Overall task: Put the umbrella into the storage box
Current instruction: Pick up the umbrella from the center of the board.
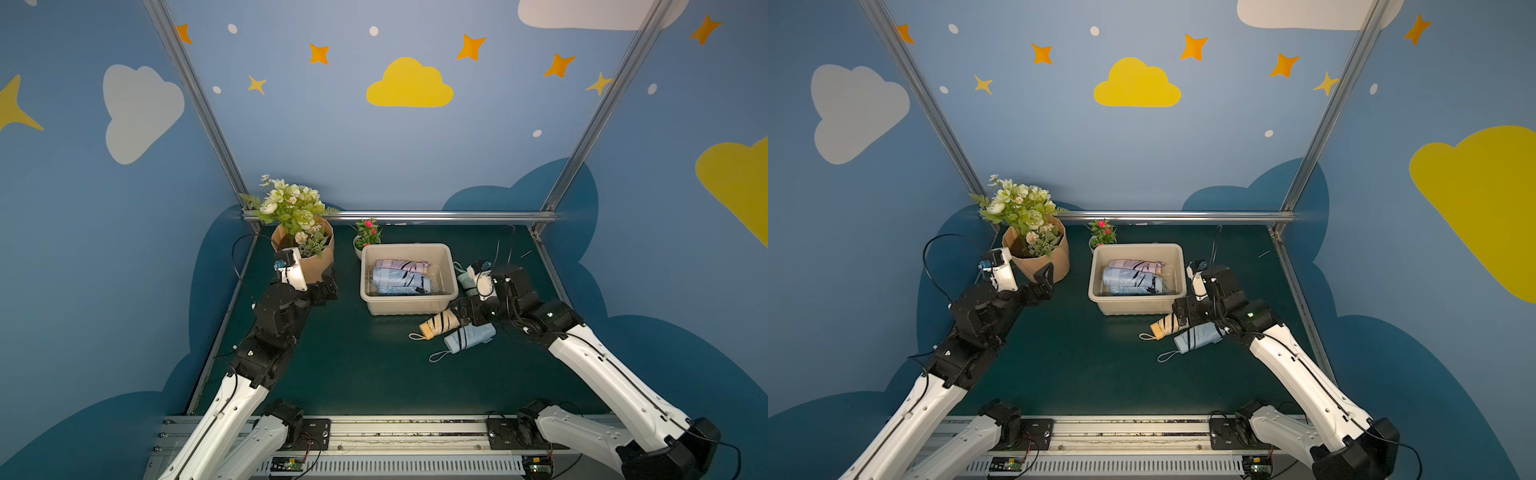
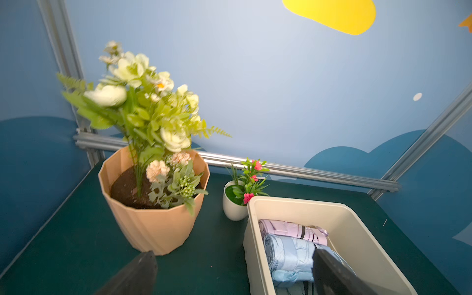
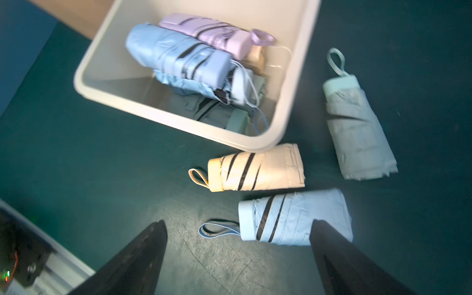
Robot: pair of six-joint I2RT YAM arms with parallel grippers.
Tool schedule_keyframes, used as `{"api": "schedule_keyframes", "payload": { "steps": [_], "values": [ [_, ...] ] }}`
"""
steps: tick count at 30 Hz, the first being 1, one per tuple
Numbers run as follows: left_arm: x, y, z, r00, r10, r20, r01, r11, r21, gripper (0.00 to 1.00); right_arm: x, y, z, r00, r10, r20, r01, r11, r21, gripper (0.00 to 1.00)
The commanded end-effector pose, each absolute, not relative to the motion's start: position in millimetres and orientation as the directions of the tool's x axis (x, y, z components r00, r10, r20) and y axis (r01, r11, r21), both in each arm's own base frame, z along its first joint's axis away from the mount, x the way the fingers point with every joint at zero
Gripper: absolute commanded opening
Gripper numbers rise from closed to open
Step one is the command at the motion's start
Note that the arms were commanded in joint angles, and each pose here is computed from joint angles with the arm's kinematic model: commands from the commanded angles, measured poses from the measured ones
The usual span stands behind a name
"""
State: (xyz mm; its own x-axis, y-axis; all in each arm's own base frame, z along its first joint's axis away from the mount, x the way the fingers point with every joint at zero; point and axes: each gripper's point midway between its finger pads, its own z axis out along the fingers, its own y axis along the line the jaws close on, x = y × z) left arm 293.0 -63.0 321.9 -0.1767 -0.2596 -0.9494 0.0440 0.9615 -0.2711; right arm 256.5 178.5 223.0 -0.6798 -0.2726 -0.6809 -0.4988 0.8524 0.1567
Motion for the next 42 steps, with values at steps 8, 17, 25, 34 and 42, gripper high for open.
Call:
{"api": "schedule_keyframes", "payload": {
  "steps": [8, 17, 25, 34, 42],
  "values": [
    [263.1, -25.5, 299.5, -0.11, -0.379, -0.919, -0.096, 0.924, -0.37, 1.0, 232.6, 164.8, 186.6, -0.114, -0.844, -0.524, -0.926, 0.281, -0.251, 0.95],
    [250.6, -15.0, 284.1, -0.12, -0.369, -0.922, -0.137, 0.926, -0.353, 1.0, 197.8, 116.2, 123.2, 0.183, -0.978, -0.102, -0.958, -0.154, -0.242, 0.95],
    [251.3, -20.8, 277.6, -0.183, -0.318, -0.93, -0.117, 0.946, -0.301, 1.0, 229.3, 115.4, 86.5, 0.252, -0.967, 0.035, -0.912, -0.25, -0.325, 0.97],
    [235.9, -8.6, 269.1, -0.174, -0.335, -0.926, -0.159, 0.938, -0.309, 1.0, 270.4, 113.5, 61.0, 0.202, -0.979, 0.005, -0.895, -0.186, -0.405, 0.98],
    [226.0, 0.4, 259.6, -0.187, -0.335, -0.924, -0.2, 0.933, -0.298, 1.0, 285.1, 103.9, 45.2, 0.208, -0.978, 0.004, -0.901, -0.193, -0.387, 0.91]
  ]
}}
